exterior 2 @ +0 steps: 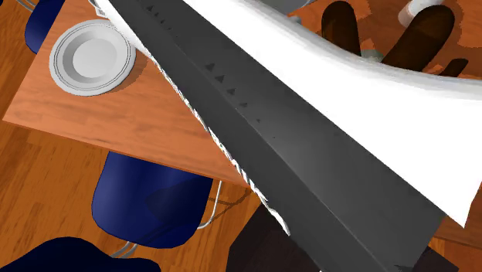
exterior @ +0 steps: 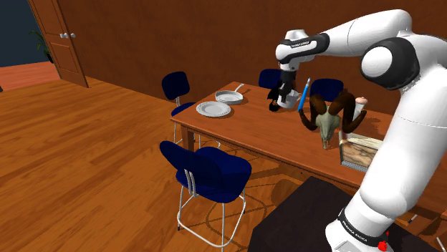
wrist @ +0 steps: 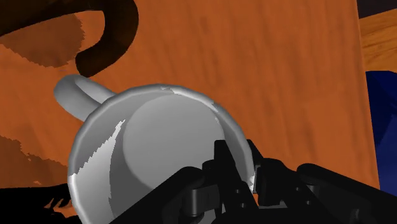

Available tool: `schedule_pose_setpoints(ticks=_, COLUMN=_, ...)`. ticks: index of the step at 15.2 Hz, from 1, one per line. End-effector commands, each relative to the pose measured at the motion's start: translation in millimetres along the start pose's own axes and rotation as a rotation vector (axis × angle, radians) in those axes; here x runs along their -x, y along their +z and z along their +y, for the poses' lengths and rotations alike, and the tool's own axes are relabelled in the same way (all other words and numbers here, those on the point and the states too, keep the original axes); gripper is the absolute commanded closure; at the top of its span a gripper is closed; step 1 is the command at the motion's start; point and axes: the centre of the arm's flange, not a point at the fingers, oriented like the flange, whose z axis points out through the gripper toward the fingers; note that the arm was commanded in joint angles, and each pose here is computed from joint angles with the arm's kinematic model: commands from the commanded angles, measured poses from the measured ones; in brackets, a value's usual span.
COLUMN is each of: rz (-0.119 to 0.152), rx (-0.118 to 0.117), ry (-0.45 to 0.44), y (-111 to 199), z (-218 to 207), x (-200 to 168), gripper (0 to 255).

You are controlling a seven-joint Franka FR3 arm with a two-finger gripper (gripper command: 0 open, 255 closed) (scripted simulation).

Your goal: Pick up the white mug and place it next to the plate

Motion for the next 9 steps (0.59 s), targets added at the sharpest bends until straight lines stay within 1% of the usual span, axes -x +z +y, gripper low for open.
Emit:
schedule_pose_setpoints(ticks=1, rz=0.0, rx=0.0, ry=0.001, y=-0.6, z=-23.5, x=-17.9, gripper=255)
schedule_pose_setpoints(ticks=9, rz=0.0, rx=0.0, ry=0.001, y=-9.8, z=-102.3, x=-87.5, gripper=255)
